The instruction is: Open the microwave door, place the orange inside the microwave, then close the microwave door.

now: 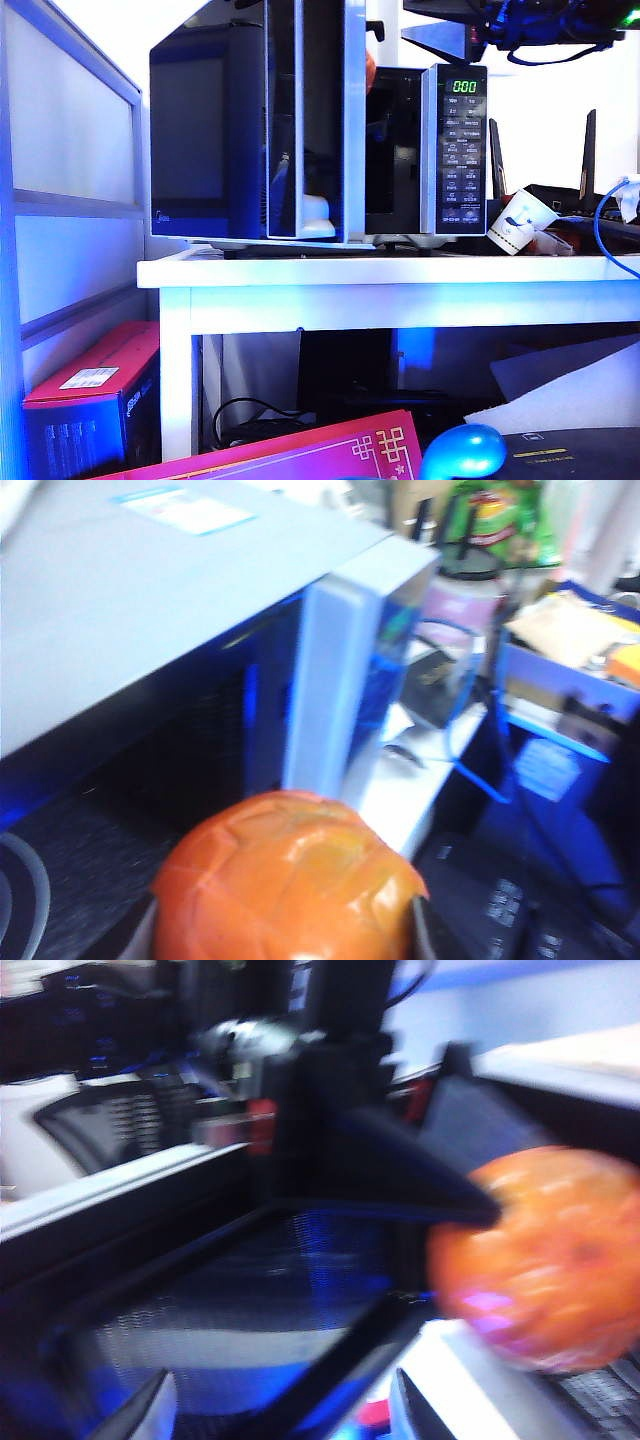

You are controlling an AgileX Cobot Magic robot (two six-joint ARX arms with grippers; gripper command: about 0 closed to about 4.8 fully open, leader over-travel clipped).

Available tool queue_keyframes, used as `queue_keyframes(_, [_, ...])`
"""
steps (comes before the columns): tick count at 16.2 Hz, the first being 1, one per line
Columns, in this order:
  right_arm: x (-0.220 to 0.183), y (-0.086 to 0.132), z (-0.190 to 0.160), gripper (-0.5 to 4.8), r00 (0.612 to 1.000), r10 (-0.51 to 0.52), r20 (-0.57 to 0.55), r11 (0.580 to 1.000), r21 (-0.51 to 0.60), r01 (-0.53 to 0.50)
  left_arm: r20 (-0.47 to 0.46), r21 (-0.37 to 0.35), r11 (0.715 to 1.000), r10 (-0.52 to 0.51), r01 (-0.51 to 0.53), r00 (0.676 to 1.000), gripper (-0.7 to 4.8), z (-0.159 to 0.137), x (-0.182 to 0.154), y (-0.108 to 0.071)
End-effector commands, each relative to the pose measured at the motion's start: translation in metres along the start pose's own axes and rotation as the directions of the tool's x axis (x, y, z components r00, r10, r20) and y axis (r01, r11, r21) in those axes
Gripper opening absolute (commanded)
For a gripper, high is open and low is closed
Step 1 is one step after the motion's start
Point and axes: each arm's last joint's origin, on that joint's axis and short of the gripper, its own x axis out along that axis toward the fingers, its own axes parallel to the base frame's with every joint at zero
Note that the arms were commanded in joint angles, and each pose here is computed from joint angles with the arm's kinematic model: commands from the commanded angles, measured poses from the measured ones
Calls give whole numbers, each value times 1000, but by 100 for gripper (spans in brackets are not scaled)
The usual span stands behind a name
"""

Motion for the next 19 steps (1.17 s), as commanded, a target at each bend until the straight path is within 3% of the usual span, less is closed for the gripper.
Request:
queue_keyframes(1, [-1, 1, 5, 283, 999, -39, 17, 995, -91, 40, -35, -69, 984, -167, 164, 985, 279, -10, 6, -3])
queue_keyframes(3, [-2, 0, 5, 285, 998, -58, 24, 984, -168, 62, -29, -107, 962, -254, 250, 967, 279, -10, 6, -5])
queue_keyframes(6, [-8, -2, 6, 348, 997, -78, 27, 976, -200, 82, -46, -133, 952, -284, 276, 958, 279, -13, 5, -6])
queue_keyframes(9, [-16, -4, 6, 464, 994, -104, 30, 974, -200, 108, -51, -140, 951, -284, 275, 957, 279, -13, 5, -6])
queue_keyframes(10, [-17, -4, 6, 479, 993, -112, 32, 973, -200, 116, -51, -140, 951, -284, 275, 958, 279, -13, 5, -6])
queue_keyframes(13, [-16, -6, 6, 479, 988, -150, 46, 965, -211, 157, -48, -145, 945, -302, 292, 952, 279, -13, 5, -7])
queue_keyframes(16, [-10, -7, -3, 479, 989, -150, 13, 983, -104, 151, -44, -140, 938, -326, 318, 944, 278, -13, 5, -8])
queue_keyframes(19, [-1, -5, -5, 479, 991, -135, 5, 989, -62, 135, -27, -78, 911, -408, 405, 913, 277, -12, 4, -10])
